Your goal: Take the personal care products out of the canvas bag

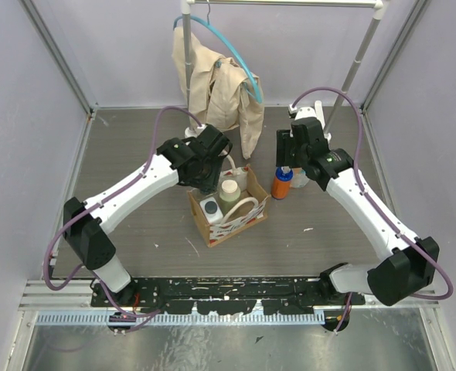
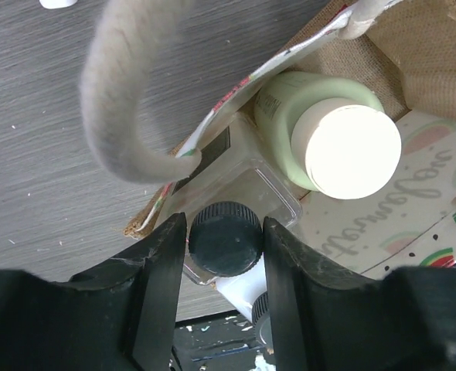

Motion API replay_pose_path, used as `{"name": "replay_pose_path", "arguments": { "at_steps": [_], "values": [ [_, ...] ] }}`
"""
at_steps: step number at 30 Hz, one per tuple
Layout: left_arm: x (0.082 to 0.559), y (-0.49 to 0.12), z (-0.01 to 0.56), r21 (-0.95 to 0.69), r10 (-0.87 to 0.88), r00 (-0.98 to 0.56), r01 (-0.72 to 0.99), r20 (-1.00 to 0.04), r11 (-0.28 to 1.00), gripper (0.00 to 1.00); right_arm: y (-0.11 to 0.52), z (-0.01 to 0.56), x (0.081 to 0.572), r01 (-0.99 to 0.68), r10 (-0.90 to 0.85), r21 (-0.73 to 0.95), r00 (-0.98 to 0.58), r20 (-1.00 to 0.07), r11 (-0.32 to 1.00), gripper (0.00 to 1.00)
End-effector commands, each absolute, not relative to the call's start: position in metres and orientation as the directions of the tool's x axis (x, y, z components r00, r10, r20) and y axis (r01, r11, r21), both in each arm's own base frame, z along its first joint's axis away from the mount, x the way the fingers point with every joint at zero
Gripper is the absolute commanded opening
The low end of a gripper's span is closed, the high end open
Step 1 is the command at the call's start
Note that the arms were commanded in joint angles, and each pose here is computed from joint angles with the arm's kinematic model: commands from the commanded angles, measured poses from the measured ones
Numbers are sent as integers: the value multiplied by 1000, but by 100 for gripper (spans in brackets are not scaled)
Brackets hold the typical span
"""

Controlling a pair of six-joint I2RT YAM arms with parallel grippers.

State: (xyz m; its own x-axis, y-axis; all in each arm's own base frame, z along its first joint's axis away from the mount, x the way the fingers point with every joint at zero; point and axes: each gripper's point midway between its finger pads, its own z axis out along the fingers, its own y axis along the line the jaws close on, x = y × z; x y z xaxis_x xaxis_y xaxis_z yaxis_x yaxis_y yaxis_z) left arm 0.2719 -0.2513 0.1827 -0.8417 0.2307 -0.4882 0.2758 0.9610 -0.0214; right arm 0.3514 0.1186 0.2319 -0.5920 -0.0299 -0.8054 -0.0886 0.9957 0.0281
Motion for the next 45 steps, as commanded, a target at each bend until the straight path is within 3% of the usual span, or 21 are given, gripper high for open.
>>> {"name": "replay_pose_path", "arguments": {
  "at_steps": [1,4,7,13,21,25,26,29,32,36,45],
  "values": [
    [265,-256,173,-26,245,-854,288,-459,957,50,116,262,353,-67,17,60,-521,-854,996,64],
    [262,-256,166,-21,253,-865,290,-433,957,49,116,262,352,-68,18,63,-521,-853,996,64],
    [262,-256,159,-17,253,-870,286,-424,958,57,117,262,351,-72,17,64,-523,-852,995,64],
    [257,-262,156,-54,258,-875,306,-410,950,56,116,262,349,-72,17,64,-523,-852,995,65],
    [256,-256,167,-43,253,-869,299,-426,953,4,119,272,347,-90,27,85,-512,-858,992,65],
    [259,-249,183,-19,249,-854,289,-457,957,0,132,290,342,-159,25,118,-492,-870,980,65],
    [260,-248,188,-13,247,-850,286,-466,958,5,136,294,340,-174,21,120,-488,-873,977,65],
    [261,-246,190,-3,248,-848,282,-468,959,35,141,301,336,-194,15,122,-479,-878,973,65],
    [258,-246,186,-4,250,-858,282,-449,959,49,141,303,336,-193,15,121,-474,-881,974,65],
    [253,-243,181,1,249,-870,274,-426,962,55,140,302,335,-187,14,117,-475,-880,975,66],
    [256,-241,180,10,246,-864,269,-440,963,53,141,299,336,-188,15,121,-482,-876,975,66]
  ]
}}
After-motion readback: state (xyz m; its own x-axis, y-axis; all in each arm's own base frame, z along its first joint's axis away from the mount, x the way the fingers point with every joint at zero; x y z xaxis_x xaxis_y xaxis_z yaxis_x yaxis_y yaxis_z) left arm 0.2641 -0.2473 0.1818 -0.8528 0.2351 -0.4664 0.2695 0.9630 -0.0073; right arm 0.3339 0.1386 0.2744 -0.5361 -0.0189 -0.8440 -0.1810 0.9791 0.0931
